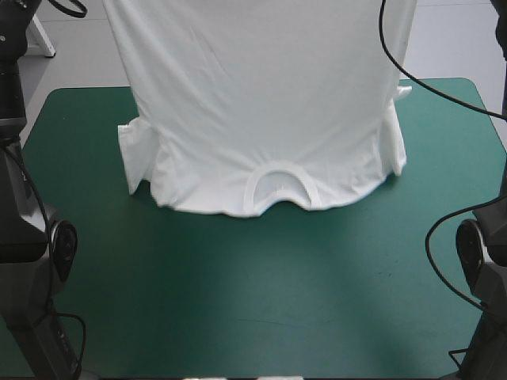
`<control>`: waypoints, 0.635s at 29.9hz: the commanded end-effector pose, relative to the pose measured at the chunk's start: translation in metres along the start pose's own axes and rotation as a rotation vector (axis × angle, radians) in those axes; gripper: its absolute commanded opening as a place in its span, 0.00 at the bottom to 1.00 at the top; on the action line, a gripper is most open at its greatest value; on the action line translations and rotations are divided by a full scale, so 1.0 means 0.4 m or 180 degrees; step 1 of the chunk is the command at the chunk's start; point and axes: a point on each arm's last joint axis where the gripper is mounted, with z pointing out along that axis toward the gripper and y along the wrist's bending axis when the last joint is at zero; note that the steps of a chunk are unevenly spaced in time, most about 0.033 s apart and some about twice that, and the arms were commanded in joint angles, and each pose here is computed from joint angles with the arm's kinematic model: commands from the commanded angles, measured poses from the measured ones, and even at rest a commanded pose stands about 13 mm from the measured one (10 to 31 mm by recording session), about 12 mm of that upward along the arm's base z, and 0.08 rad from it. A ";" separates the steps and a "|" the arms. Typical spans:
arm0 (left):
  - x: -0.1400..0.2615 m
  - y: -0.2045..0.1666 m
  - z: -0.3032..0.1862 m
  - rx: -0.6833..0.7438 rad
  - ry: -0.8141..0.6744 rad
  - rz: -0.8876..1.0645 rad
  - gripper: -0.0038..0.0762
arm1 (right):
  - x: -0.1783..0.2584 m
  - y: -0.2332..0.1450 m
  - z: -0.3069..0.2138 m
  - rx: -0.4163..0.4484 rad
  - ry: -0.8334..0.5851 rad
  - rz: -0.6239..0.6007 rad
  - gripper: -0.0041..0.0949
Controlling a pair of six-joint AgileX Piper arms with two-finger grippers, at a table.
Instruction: Fold the cloth
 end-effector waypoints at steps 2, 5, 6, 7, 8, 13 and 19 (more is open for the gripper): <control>-0.116 0.046 -0.084 -0.0289 -0.0327 0.0031 0.07 | -0.148 -0.008 -0.084 0.0180 -0.0552 -0.0138 0.04; -0.127 0.057 -0.107 -0.0282 -0.0213 0.0049 0.07 | -0.137 0.000 -0.085 0.0059 -0.0338 -0.0172 0.04; -0.127 0.064 -0.111 -0.0311 -0.0178 0.0031 0.07 | -0.121 0.004 -0.080 0.0000 -0.0203 -0.0150 0.04; -0.122 0.069 -0.111 -0.0320 -0.0130 -0.0015 0.07 | -0.102 0.007 -0.072 -0.0054 -0.0052 -0.0121 0.04; -0.111 0.070 -0.107 -0.0304 -0.0055 -0.0051 0.07 | -0.080 0.009 -0.064 -0.0094 0.0098 -0.0075 0.04; 0.053 0.053 -0.048 -0.0022 0.0969 -0.0421 0.07 | 0.094 0.015 -0.005 -0.0210 0.1074 0.0101 0.04; 0.316 0.000 -0.012 0.0330 0.2169 -0.0580 0.07 | 0.256 0.056 0.010 -0.0670 0.1938 0.0336 0.05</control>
